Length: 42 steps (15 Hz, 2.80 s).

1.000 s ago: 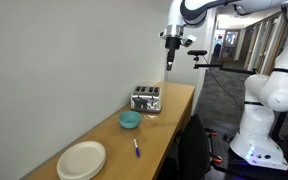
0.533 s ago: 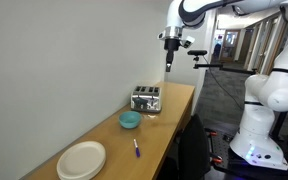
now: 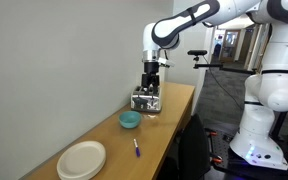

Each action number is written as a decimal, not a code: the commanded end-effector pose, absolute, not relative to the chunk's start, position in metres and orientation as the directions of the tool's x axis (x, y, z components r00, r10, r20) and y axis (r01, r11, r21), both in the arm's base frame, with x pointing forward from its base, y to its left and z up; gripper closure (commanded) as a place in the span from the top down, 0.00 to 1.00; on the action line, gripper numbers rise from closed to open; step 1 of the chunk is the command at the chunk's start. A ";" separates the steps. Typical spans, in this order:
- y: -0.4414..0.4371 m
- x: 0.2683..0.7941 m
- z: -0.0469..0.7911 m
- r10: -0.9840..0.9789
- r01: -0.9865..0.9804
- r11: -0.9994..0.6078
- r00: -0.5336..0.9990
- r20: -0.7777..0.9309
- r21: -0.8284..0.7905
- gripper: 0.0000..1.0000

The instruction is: Put the marker in the bowl

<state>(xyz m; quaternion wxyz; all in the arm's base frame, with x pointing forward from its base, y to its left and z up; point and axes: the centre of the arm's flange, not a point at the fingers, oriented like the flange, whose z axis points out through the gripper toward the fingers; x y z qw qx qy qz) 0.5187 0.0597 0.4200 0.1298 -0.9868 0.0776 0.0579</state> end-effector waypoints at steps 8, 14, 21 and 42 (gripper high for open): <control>0.090 0.568 0.291 -0.441 -0.459 -0.884 0.882 -0.166 -0.088 1.00; 0.130 0.599 0.232 -0.545 -0.558 -0.821 0.829 -0.126 -0.123 1.00; 0.137 0.602 0.172 -0.661 -0.670 -0.735 0.742 -0.110 -0.103 1.00; 0.124 0.547 0.098 -0.711 -0.722 -0.683 0.692 -0.122 -0.114 0.24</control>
